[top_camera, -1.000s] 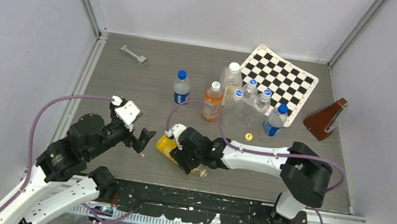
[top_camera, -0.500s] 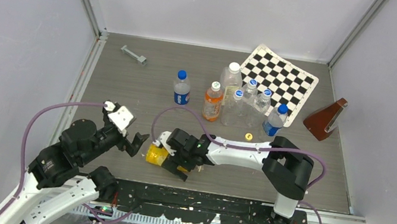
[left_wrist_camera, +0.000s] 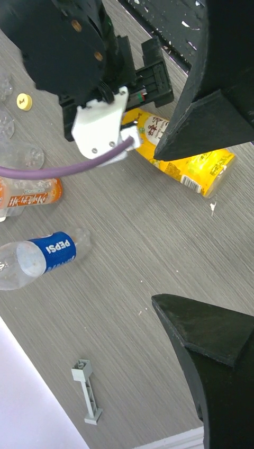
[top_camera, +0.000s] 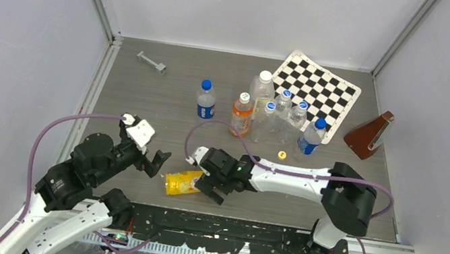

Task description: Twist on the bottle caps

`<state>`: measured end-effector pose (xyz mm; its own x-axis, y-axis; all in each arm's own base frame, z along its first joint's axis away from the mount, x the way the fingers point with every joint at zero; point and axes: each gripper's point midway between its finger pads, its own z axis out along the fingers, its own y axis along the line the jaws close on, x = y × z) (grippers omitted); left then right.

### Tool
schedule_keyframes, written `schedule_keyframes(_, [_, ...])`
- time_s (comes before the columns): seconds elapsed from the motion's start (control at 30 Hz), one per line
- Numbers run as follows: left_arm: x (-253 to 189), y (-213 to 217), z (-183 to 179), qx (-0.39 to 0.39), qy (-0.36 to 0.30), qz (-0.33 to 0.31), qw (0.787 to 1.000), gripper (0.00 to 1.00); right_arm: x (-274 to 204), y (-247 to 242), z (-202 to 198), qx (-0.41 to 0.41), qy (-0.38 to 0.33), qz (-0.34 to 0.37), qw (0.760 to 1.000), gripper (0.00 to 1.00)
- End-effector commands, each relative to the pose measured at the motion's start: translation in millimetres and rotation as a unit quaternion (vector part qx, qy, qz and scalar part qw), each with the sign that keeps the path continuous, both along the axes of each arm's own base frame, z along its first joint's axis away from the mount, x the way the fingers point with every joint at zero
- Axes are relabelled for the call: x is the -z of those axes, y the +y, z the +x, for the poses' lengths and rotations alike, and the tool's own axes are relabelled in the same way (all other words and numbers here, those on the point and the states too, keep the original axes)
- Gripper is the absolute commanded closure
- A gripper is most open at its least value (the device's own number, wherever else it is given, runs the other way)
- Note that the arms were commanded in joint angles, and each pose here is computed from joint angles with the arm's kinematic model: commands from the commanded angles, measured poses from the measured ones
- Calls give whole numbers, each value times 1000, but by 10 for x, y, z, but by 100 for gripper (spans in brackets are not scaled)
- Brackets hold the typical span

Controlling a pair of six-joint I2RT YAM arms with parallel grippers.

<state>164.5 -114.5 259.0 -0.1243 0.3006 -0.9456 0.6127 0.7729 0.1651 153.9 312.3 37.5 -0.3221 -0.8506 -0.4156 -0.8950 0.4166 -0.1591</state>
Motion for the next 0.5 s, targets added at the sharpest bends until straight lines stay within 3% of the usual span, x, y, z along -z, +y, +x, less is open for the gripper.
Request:
schedule_keyframes(0.0, [-25, -103, 36, 16, -6, -6, 1000, 0, -548, 81, 83, 75, -31, 99, 992, 0])
schedule_keyframes(0.23, [95, -271, 99, 31, 11, -19, 999, 0, -907, -414, 384, 238, -123, 157, 951, 1])
schedule_keyframes(0.37, [172, -345, 134, 34, 19, -30, 999, 0, -883, -883, 689, 371, -187, 158, 896, 6])
schedule_keyframes(0.47, [257, -388, 161, 31, 26, -41, 998, 0, -809, -1301, 886, 465, -233, 156, 840, 11])
